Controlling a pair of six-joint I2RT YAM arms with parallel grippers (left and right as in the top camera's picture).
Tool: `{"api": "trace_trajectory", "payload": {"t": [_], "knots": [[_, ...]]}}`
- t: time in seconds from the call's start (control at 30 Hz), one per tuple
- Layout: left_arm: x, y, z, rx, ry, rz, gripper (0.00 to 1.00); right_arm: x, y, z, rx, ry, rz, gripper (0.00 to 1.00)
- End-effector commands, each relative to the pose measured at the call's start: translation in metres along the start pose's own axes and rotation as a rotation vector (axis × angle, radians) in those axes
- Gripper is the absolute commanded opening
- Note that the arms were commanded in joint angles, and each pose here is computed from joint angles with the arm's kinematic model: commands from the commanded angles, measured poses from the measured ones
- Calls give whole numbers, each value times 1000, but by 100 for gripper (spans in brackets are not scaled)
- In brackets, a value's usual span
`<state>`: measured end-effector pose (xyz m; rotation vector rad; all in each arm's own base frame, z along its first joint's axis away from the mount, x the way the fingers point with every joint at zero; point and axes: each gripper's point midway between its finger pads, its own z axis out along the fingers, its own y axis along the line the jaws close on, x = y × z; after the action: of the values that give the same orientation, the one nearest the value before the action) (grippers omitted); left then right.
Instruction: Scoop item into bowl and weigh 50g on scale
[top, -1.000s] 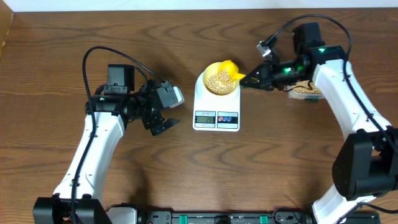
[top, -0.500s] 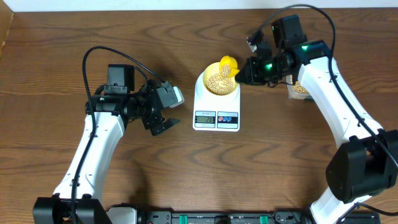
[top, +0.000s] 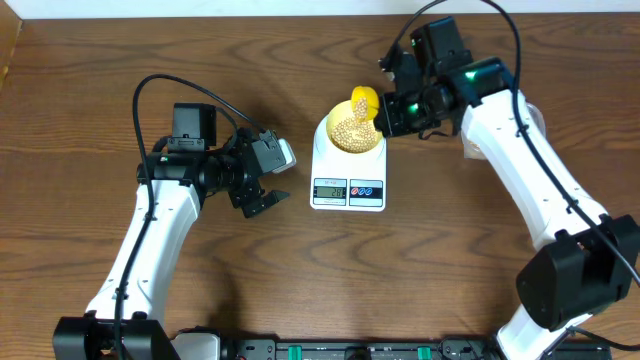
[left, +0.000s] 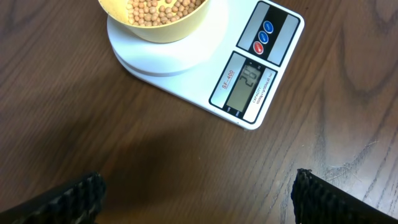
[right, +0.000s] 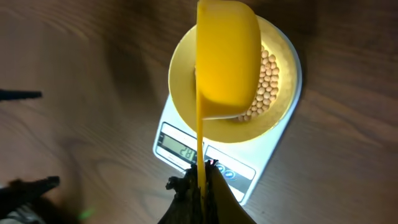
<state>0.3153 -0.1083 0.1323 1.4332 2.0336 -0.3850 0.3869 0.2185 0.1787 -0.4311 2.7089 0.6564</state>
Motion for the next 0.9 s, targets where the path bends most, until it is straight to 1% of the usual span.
{"api": "trace_trajectory", "payload": {"t": [0.0,0.07,0.17,0.33,0.6,0.87], "knots": [[-4,-1,-4,-2,-18,-5,97,-5,-2,-2,93,-19,-132,1],[-4,-1,-4,-2,-18,-5,98,-6,-7,-2,157,-20,-171,1],[-4,-1,-4,-2,-18,-5,98,-6,-10,-1,193,-16,-238,1],[-4,-1,-4,-2,-18,-5,97,-5,-12,-1,213,-4,-327,1],[-4,-1,-4,-2,-18,-5,97,-5,-9,0,222,17,-523,1],[-4,-1,-4,-2,-18,-5,97,-4,-9,2,319,35,-585,1]]}}
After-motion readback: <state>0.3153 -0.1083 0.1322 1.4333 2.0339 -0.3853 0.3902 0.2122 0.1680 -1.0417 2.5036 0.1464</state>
